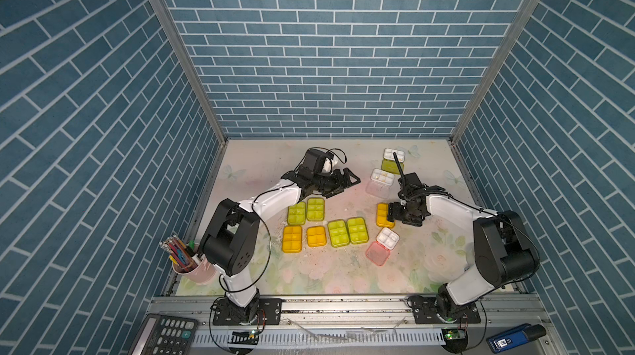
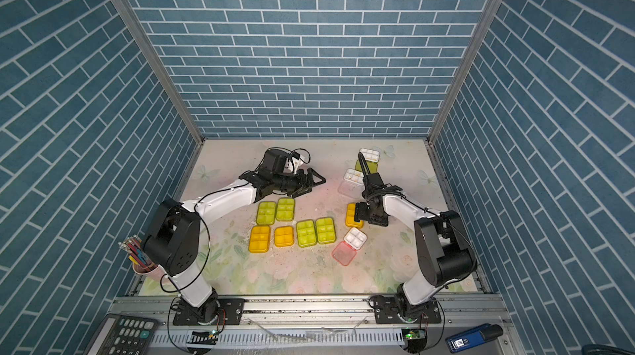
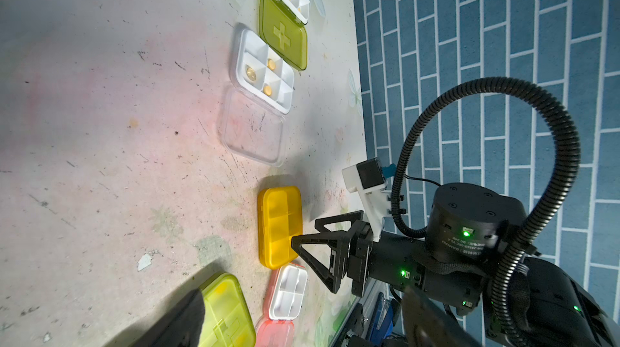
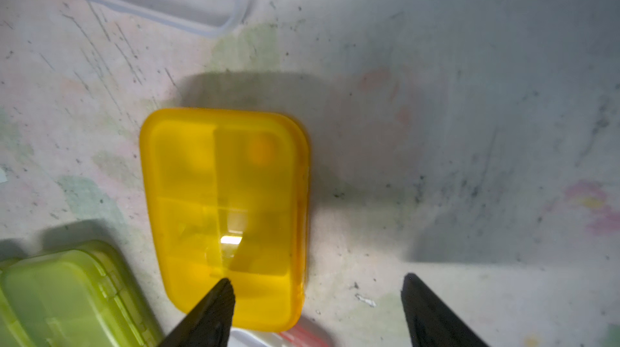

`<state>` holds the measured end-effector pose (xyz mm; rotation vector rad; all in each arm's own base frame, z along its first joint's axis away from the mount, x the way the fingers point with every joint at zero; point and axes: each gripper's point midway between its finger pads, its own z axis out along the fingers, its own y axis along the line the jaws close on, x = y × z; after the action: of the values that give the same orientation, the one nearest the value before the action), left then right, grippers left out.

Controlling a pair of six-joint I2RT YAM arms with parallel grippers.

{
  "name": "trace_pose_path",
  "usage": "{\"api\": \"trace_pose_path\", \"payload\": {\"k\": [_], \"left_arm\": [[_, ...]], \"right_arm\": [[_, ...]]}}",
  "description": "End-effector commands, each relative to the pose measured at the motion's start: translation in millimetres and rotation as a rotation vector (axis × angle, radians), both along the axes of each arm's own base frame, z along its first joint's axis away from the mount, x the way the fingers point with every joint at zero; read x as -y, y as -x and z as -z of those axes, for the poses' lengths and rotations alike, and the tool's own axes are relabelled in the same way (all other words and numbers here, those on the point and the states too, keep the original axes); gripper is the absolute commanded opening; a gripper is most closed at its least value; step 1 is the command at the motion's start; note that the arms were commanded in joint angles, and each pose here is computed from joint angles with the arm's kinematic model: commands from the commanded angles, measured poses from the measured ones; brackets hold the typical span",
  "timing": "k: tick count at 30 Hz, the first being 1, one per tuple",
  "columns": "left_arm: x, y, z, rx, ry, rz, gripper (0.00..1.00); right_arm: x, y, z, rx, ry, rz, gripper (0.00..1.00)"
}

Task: Close pillboxes
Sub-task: Close the lid on the pillbox, then pick up the pillbox at the center of the board.

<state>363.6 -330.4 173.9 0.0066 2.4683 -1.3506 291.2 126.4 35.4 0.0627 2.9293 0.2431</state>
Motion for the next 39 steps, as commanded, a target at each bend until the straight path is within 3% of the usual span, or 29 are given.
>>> {"api": "trace_pose_path", "payload": {"k": [1, 8, 16, 21, 26, 39], "left_arm": [[-2.8, -3.4, 13.2, -0.012, -0.013, -0.006, 0.93], [-5.1, -4.8, 13.1, -0.008, -0.017, -0.010, 0.93], [-6.5, -6.3, 13.0, -0.002, -0.024, -0.008, 0.93], [-8.6, -7.4, 13.7, 0.002, -0.031, -0.011, 0.93], [-10.1, -8.7, 12.6, 0.006, -0.032, -0.015, 0.93], [-22.3, -18.0, 9.2, 0.019, -0.035, -0.047, 0.93]], "right_arm": [[5.8, 10.8, 17.6, -0.057, 0.067, -0.020, 0.79], [-25.9, -9.7, 3.9, 0.008, -0.019, -0.030, 0.85], [-36.5, -17.6, 14.0, 0.009, 0.040, -0.036, 0.88], [-30.6, -24.2, 14.3, 0.042, 0.142, -0.026, 0.74], [-35.4, -26.1, 2.4, 0.092, 0.113, -0.017, 0.62], [-77.7, -34.2, -36.7, 0.172, -0.007, -0.068, 0.60]]}}
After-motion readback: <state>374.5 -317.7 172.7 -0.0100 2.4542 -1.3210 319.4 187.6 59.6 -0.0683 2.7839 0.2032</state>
